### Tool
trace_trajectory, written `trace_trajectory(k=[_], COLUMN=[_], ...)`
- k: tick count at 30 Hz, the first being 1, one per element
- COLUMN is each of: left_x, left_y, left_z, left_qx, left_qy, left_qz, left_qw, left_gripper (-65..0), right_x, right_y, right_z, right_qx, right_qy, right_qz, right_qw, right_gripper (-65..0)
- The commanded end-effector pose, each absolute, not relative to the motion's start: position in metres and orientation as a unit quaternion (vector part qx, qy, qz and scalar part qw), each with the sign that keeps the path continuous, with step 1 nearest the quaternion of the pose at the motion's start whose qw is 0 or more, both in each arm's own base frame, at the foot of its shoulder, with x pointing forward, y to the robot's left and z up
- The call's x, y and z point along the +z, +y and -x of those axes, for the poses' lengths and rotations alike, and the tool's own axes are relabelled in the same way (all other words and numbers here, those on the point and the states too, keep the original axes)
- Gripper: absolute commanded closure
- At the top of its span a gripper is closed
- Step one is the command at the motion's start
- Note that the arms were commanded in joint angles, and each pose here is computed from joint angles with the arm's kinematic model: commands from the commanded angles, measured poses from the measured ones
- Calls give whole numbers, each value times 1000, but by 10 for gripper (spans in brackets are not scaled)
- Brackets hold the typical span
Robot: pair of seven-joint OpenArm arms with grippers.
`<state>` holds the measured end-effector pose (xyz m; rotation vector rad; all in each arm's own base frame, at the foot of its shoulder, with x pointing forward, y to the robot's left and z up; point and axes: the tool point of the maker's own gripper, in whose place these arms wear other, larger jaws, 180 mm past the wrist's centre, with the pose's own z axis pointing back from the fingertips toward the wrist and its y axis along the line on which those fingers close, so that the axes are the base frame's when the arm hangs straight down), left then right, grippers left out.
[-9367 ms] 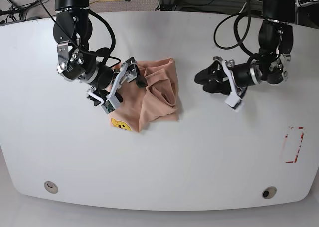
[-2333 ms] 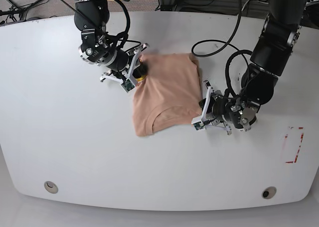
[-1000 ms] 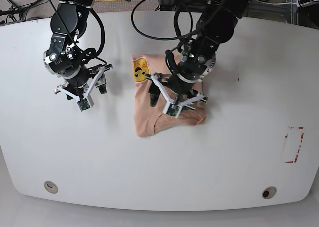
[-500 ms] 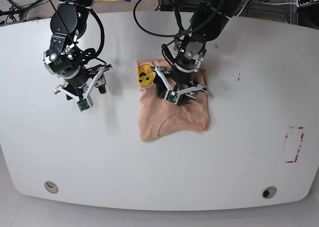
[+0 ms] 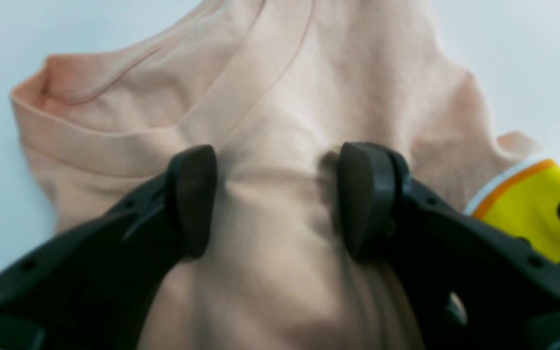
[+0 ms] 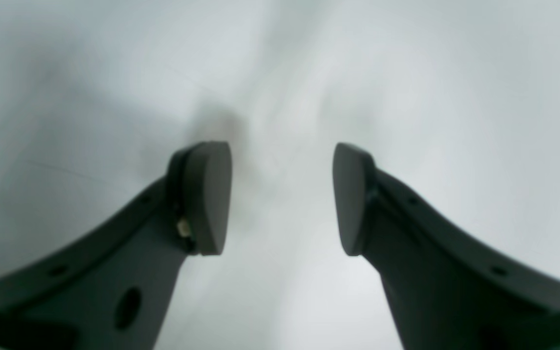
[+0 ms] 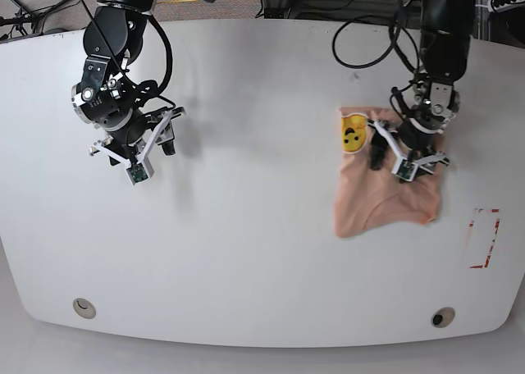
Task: Fold the T-shirt properly
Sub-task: 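Drag the folded shirt with the left gripper toward the red-marked corner, then release the shirt with the left gripper and lift both grippers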
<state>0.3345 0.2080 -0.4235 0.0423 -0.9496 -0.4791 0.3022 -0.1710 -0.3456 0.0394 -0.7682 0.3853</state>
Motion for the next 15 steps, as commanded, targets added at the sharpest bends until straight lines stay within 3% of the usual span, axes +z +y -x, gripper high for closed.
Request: trace_trajectory(k=[1,8,15], left_x=[-469,-450,-432], left_y=[297,399,443], left_z=[-273,-244,-241], left_qx=[-273,-275,-279], left_qy=[-264,-191,-182], left_qz=[-119,-157,-161], left_qw=[918,929,929], left_gripper=[-367,-367,-367], right_x=[-330,-332,-324], right_y=[-171,-170,-160], right_z=[-312,-310,-311], right_qx=[190,189,188], right_qy=[-399,-398,-412], right_qz=[-16,-18,-23], right_qw=[897,897,891], right_gripper=[-328,-328,-328])
